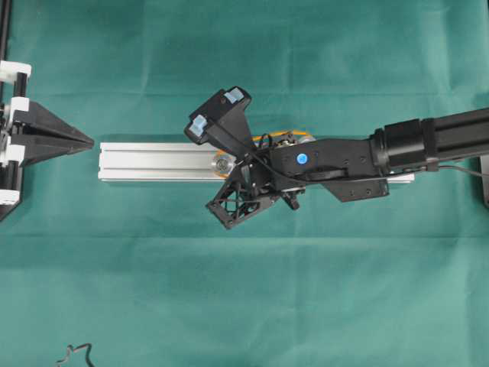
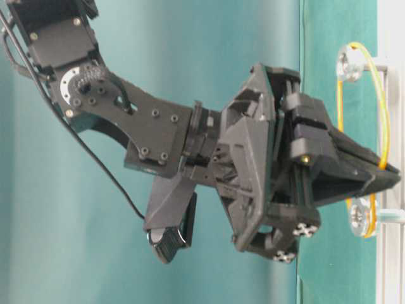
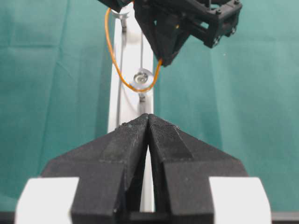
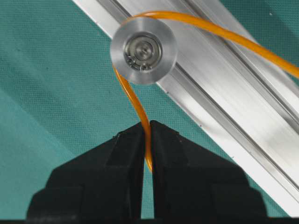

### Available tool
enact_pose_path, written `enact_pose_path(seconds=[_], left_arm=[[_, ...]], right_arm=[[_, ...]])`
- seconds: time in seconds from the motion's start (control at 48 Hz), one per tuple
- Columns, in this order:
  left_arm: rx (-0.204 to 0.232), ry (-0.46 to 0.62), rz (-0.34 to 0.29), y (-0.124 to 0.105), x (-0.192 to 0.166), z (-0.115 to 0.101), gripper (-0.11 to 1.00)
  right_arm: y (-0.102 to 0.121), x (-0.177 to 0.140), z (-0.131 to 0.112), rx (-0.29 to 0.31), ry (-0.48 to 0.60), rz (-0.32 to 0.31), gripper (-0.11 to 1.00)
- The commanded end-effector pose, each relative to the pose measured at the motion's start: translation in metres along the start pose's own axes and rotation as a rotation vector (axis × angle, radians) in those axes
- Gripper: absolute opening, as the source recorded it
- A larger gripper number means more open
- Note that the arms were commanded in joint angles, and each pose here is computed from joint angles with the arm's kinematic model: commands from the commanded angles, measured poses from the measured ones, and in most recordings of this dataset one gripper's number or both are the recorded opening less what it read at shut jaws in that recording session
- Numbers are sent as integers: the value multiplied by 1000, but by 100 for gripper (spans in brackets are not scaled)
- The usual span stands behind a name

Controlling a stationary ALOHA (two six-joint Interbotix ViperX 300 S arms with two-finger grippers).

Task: Hook the rubber onto the shaft.
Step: 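Lower the band past the left silver knob, hooking it underneath, then open the right gripper to release the band around both knobs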

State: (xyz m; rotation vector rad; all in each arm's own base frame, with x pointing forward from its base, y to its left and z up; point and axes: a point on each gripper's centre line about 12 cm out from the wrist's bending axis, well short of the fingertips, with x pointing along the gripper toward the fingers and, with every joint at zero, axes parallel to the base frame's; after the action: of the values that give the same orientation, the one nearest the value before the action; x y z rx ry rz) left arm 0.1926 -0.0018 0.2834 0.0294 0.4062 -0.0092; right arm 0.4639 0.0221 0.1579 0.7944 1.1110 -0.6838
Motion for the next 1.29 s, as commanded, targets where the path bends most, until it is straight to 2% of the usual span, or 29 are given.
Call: enact_pose_path(seconds=[0.0, 0.479, 0.521, 0.584, 0.771, 0.834, 0.896, 1.271], left_arm=[[4, -26, -2, 0, -2, 12, 0], [5, -26, -1, 0, -2, 12, 0], [4, -26, -2, 0, -2, 12, 0], [4, -26, -2, 0, -2, 12, 0], [4, -28, -2, 0, -2, 12, 0], [4, -28, -2, 0, -2, 12, 0], [5, -28, -1, 0, -2, 12, 0], [4, -28, -2, 0, -2, 12, 0]], right_arm=[[3, -23, 4, 1, -28, 49, 6], [1, -24, 2, -5, -45, 92, 8], [1, -24, 2, -6, -46, 92, 11], [1, -24, 2, -10, -49, 91, 23], [1, -24, 3, -12, -51, 90, 75], [1, -25, 3, -13, -51, 91, 88], [1, -25, 3, -17, -53, 91, 91], [1, -25, 3, -34, -54, 91, 88]])
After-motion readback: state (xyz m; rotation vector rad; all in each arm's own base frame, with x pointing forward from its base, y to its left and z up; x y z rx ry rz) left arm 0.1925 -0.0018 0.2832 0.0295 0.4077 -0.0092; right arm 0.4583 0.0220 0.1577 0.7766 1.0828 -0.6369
